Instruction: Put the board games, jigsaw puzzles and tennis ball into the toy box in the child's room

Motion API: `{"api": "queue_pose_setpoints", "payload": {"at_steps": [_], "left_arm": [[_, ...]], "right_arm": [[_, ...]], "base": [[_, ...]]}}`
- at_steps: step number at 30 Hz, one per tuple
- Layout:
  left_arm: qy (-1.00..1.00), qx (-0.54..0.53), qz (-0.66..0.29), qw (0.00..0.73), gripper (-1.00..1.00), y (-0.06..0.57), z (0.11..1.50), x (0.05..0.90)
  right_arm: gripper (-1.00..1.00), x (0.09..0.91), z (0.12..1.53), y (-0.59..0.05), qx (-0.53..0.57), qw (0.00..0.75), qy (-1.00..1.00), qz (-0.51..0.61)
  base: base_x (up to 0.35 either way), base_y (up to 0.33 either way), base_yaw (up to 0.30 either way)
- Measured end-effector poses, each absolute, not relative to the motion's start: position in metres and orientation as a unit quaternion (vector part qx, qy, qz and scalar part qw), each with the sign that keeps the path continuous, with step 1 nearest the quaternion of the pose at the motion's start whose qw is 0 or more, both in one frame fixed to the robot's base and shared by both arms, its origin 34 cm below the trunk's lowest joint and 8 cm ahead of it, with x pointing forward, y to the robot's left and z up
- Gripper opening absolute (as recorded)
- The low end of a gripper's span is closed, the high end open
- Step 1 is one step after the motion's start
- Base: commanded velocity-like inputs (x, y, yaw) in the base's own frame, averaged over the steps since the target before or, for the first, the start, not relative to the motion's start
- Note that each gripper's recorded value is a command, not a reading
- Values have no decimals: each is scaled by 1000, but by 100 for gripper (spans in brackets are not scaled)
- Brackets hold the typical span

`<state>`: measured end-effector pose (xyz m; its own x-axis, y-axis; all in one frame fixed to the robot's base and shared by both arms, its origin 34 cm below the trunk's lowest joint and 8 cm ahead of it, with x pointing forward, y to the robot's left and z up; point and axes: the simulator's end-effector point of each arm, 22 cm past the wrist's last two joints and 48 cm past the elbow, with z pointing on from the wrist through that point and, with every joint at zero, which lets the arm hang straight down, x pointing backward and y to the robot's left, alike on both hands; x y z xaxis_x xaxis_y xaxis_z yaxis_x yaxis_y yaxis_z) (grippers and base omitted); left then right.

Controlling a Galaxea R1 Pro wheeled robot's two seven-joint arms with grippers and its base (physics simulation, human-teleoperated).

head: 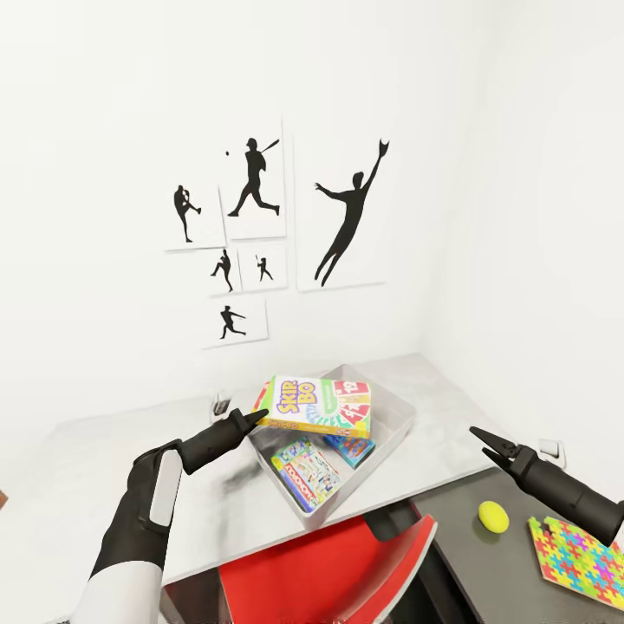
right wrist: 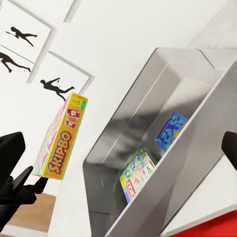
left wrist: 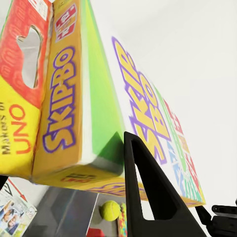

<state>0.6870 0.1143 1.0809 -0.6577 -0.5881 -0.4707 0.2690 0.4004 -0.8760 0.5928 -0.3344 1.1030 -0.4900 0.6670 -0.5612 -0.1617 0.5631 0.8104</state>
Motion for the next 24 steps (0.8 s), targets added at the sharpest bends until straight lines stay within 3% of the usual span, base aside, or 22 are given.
{"api": "queue_pose_setpoints", "payload": {"at_steps": [14,24], "left_arm": [[738,-109,-532,401,-100,115,1080,688],[724,-91,-461,505,-100,116,1098,718]], "right_arm": [[100,593,1103,-334,170,475,745,436],[100,593,1103,-334,170,476,745,435]], "base": [[-13,-4,0],[0,0,0]]}}
